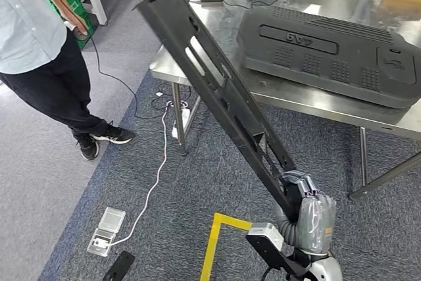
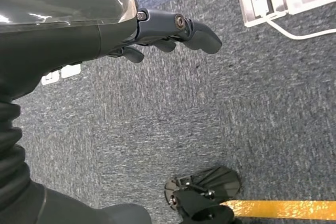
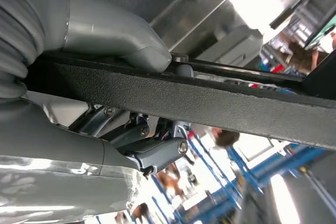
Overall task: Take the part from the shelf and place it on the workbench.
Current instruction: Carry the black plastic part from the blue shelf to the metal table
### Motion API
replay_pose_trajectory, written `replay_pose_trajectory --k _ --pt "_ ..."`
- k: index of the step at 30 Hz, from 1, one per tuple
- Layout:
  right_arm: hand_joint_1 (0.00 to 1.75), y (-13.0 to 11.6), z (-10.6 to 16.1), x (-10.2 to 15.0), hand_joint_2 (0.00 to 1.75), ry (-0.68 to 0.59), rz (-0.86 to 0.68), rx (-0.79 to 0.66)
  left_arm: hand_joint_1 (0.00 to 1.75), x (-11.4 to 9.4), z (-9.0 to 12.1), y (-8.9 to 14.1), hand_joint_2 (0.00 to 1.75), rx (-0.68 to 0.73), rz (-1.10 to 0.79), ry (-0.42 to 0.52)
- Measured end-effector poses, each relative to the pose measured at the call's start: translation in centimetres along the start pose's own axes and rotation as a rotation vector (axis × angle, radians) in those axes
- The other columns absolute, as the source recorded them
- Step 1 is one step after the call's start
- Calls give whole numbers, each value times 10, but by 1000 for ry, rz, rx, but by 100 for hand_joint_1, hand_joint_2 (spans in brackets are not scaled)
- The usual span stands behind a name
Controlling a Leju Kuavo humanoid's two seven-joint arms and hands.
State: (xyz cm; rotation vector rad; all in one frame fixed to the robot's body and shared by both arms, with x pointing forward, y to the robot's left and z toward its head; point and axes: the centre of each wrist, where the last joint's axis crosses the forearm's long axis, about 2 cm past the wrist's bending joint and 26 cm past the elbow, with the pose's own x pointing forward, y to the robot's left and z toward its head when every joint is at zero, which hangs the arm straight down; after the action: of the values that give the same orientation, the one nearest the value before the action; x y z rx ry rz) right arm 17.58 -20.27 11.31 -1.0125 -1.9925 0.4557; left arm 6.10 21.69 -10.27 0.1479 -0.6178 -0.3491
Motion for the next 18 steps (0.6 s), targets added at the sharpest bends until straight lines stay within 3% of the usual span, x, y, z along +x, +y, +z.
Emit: replay_pose_trajectory --k 9,18 --pt "175 9 1 2 175 69 -142 14 0 -3 0 3 175 4 -6 7" --pt "175 10 1 0 175 40 -134 33 0 -2 -1 4 175 4 -12 4"
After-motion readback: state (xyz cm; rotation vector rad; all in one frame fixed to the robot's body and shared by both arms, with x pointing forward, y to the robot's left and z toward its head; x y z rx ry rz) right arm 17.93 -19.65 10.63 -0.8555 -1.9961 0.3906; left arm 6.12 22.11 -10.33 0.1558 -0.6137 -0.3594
